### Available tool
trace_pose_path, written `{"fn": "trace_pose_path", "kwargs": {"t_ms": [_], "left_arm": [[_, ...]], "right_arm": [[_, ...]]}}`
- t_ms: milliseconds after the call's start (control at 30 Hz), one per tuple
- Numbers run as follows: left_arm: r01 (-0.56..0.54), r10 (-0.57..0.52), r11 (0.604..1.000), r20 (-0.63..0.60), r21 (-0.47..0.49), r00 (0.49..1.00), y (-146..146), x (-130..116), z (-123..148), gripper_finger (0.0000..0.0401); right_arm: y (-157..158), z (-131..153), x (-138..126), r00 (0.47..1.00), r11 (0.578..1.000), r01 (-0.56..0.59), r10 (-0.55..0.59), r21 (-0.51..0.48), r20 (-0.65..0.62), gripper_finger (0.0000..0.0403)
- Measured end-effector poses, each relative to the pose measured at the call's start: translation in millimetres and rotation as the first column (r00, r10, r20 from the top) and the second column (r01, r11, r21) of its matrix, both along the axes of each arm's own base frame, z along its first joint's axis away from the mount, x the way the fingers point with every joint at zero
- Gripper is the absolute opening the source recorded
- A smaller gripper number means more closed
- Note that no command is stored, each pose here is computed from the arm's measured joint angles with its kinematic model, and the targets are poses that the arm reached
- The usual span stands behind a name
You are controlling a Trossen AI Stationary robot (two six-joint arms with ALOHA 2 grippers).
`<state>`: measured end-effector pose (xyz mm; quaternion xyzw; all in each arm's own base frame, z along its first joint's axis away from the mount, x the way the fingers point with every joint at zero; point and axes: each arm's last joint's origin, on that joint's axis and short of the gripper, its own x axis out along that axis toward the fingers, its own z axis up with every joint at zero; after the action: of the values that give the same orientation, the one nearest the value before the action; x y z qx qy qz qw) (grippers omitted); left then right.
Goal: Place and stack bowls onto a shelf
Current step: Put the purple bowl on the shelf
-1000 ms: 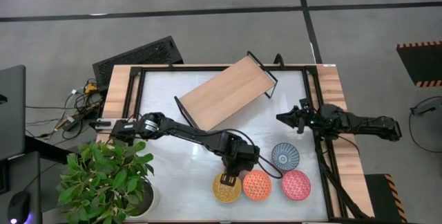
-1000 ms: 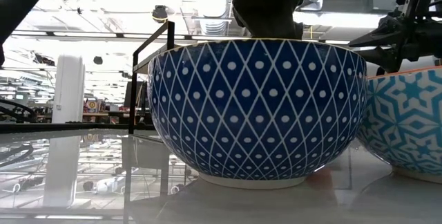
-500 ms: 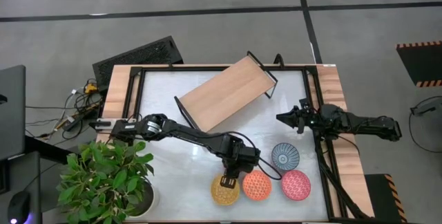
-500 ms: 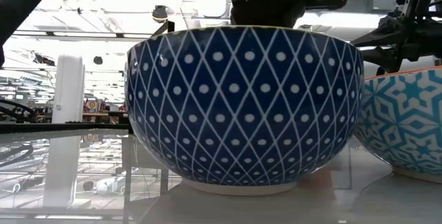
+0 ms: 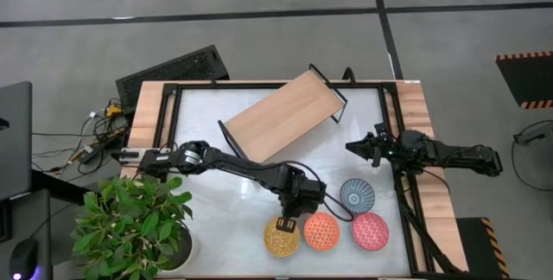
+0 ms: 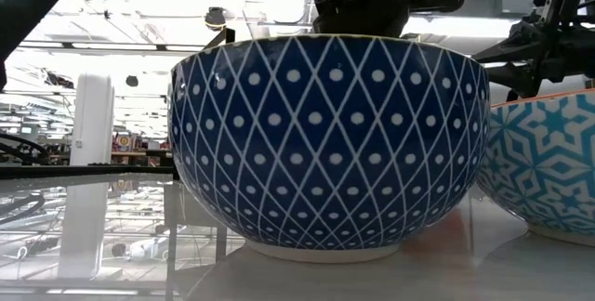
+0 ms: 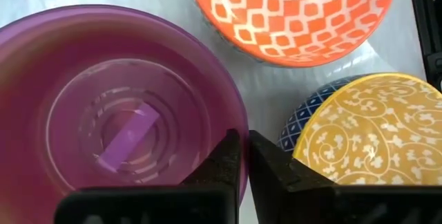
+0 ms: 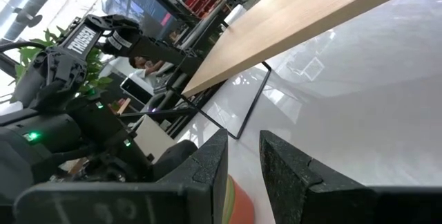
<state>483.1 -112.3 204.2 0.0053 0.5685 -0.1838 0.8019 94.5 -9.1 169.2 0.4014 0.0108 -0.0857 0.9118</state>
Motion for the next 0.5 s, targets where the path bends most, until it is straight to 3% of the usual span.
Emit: {"fn": "trace_pose_path", "kwargs": {"t_ms": [200,500], "left_arm": [[-0.013,0.013,1.000,-0.013,-0.005,1.000,2.3,-0.6,0.5,0.0001],[-0.050,0.050,0.997,0.006,0.066,0.999,8.4,-7.3,18.2,0.0001]], "right_arm": [[0.0,0.0,0.0,1.000,1.000,0.001,-0.001,0.000,0.000,0.0113],[-0.1,0.1,0.0,1.000,1.000,0.002,-0.002,-0.001,0.001,0.0113]]}}
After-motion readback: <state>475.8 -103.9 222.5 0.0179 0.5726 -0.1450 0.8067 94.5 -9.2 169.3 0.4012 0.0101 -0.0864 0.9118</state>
